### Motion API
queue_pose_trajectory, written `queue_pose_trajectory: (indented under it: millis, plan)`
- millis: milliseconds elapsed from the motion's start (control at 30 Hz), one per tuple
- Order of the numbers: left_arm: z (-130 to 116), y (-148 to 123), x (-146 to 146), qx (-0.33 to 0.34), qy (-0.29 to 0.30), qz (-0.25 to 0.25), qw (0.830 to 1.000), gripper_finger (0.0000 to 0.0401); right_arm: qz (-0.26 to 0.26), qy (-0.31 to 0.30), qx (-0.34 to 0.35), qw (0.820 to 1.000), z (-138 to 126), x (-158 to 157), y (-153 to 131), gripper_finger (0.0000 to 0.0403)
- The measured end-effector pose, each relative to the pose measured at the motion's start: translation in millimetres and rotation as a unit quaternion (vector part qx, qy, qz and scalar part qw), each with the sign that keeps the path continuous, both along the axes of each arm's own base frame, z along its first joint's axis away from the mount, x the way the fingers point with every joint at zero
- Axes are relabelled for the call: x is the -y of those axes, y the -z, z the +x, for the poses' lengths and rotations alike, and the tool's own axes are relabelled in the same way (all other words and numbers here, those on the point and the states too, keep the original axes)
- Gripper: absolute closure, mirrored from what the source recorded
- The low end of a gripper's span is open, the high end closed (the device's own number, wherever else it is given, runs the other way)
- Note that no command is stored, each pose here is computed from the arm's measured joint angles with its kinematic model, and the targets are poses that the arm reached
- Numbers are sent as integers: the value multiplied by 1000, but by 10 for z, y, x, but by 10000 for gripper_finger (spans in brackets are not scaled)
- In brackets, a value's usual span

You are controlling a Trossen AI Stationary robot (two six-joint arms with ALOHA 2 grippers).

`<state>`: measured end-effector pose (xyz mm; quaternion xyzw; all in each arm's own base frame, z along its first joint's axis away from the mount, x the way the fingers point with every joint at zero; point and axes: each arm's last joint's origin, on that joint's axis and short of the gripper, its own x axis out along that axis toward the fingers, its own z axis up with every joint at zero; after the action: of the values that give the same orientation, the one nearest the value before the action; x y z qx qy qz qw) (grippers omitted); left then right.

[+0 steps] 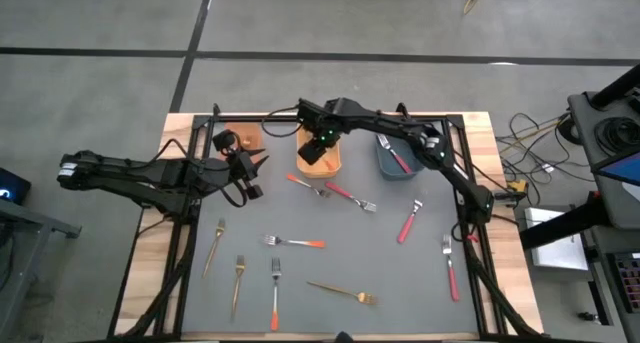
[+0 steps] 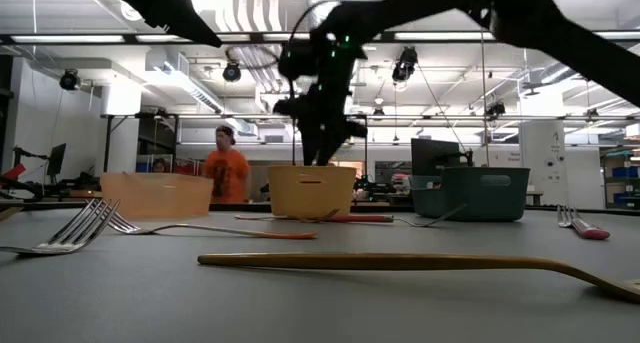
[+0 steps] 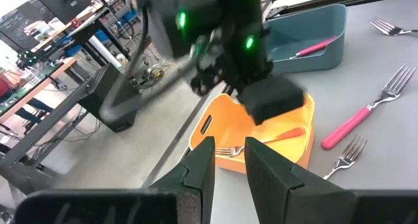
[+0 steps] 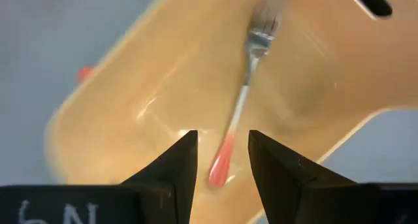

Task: Sort silverware by color (type)
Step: Put the red fork into the blue bin

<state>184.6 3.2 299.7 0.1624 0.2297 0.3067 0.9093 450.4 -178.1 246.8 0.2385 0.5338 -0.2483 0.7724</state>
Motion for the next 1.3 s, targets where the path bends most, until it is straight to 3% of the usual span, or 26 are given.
queue_pose_trajectory:
  millis: [233, 367, 533, 933, 1300]
  plan:
    - [2, 1, 3, 25, -7, -31, 999, 335, -72, -102, 30, 992, -30, -580, -524, 304]
    - [16, 8, 25, 40, 23, -75, 996, 335, -118, -152, 41, 980, -71, -969, -759, 317]
    - [47, 31, 56, 52, 52, -128, 989, 335, -132, -214, 60, 966, -167, -1382, -932, 330]
    - [214, 200, 221, 34, 60, -176, 982, 335, -135, -262, 107, 949, -555, -1900, -780, 328]
    - [327, 340, 322, 12, 59, -196, 979, 335, -138, -290, 118, 940, -978, -2049, -479, 334]
